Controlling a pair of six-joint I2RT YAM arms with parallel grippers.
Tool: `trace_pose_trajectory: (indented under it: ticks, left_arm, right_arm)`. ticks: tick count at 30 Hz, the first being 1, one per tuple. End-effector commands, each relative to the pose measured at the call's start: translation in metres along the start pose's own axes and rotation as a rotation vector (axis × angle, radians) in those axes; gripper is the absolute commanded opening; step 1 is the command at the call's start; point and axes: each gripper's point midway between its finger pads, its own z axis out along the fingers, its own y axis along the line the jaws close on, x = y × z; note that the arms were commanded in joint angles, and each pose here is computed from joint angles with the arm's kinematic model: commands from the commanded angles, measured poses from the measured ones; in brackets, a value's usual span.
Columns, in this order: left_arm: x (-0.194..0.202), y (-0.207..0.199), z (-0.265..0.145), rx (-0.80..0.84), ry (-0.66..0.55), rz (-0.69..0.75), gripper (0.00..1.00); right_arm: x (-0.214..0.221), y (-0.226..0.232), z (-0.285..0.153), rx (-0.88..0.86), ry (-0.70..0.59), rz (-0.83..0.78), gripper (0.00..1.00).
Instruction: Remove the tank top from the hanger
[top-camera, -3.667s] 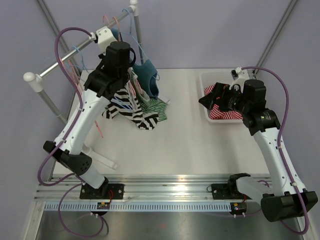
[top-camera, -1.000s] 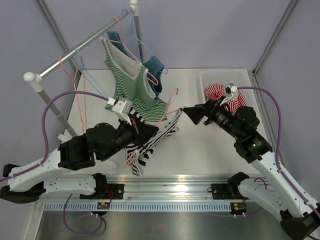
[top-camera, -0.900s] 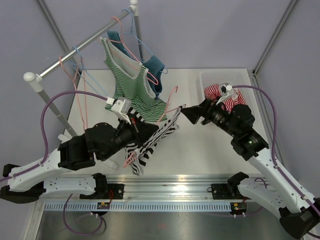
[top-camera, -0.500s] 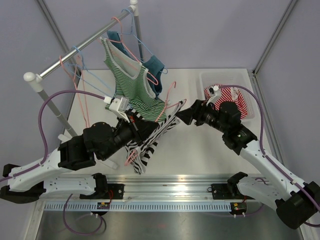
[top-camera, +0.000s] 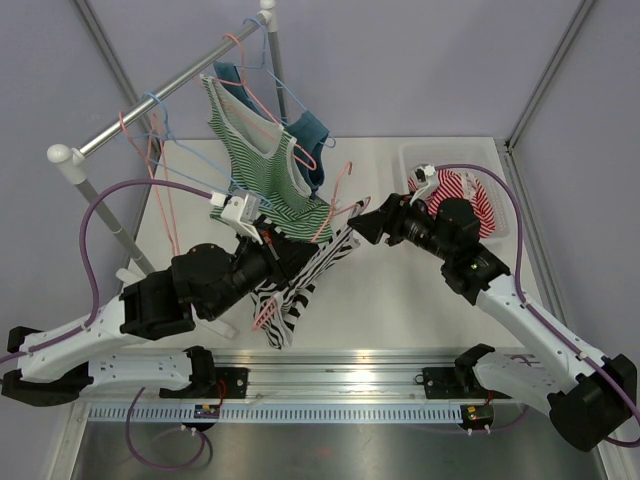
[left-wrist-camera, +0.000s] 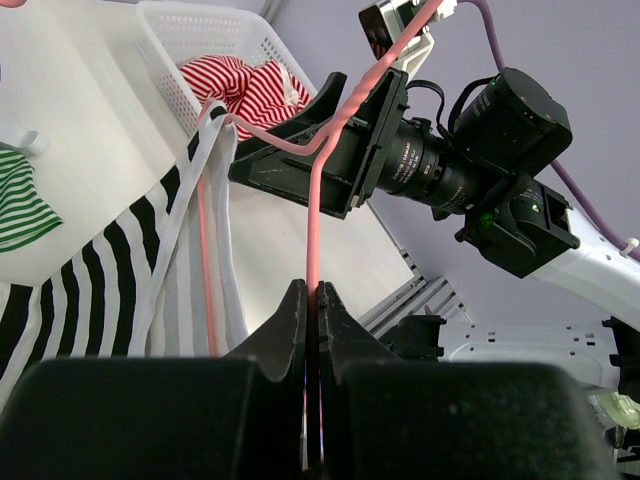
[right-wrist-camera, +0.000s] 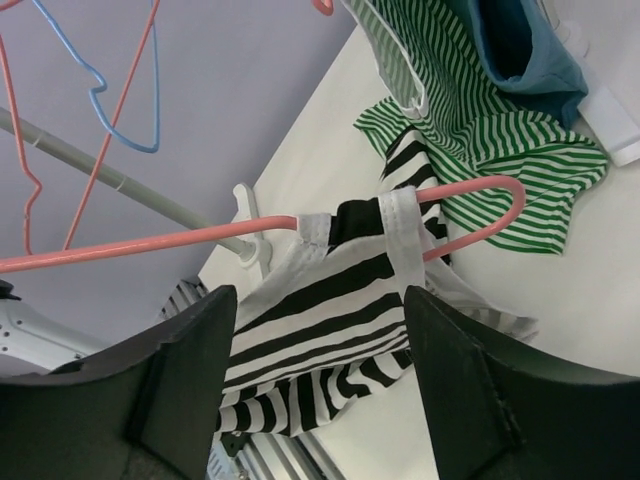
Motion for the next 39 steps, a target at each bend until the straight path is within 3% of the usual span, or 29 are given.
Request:
trace_pose_trajectory:
  ticks: [1, 5, 8, 12, 15, 16, 26, 28, 29, 30, 34, 39]
  left_arm:
    - [-0.030, -0.014, -0.003, 0.038, -0.106, -0.056, 0.00]
    - [-0.031, -0.015, -0.005, 0.049, -0.107, -0.061, 0.00]
    - [-0.029, -0.014, -0.005, 0.047, -0.105, -0.059, 0.00]
    - [-0.029, -0.013, -0.005, 0.048, -0.106, -0.059, 0.00]
    - [-0.029, -0.014, -0.005, 0.051, -0.105, -0.059, 0.00]
    - [-0.030, -0.014, -0.006, 0.052, -0.106, -0.060, 0.00]
    - [-0.034, -0.004, -0.010, 0.010, -0.130, -0.058, 0.00]
    - [-0.034, -0.004, -0.010, 0.012, -0.127, -0.057, 0.00]
    - [-0.033, -0.004, -0.010, 0.015, -0.124, -0.057, 0.00]
    - [-0.034, -0.005, -0.011, 0.019, -0.124, -0.057, 0.00]
    - [-0.030, -0.004, -0.011, 0.017, -0.104, -0.037, 0.00]
    - [-0.026, -0.006, -0.013, 0.041, -0.081, -0.021, 0.00]
  right_arm:
    - [-0.030, 0.018, 0.002, -0.035, -0.083, -0.053, 0.72]
    - [-0.031, 0.009, 0.004, 0.010, -0.090, -0.068, 0.55]
    - [-0.032, 0.006, 0.005, 0.023, -0.099, -0.076, 0.52]
    - [-0.033, 0.009, 0.008, 0.007, -0.090, -0.070, 0.62]
    - [-0.036, 0.011, 0.012, 0.000, -0.094, -0.063, 0.64]
    - [-0.035, 0.012, 0.012, -0.009, -0.088, -0.069, 0.54]
    - [-0.030, -0.004, 0.008, 0.058, -0.085, -0.097, 0.30]
    - [-0.030, -0.008, 0.008, 0.076, -0.089, -0.107, 0.18]
    - [-0.030, -0.008, 0.008, 0.082, -0.089, -0.113, 0.05]
    - [-0.032, -0.015, 0.009, 0.112, -0.093, -0.118, 0.00]
    - [-0.042, -0.030, 0.006, 0.217, -0.119, -0.145, 0.00]
    - [-0.068, -0.072, -0.002, 0.497, -0.138, -0.197, 0.00]
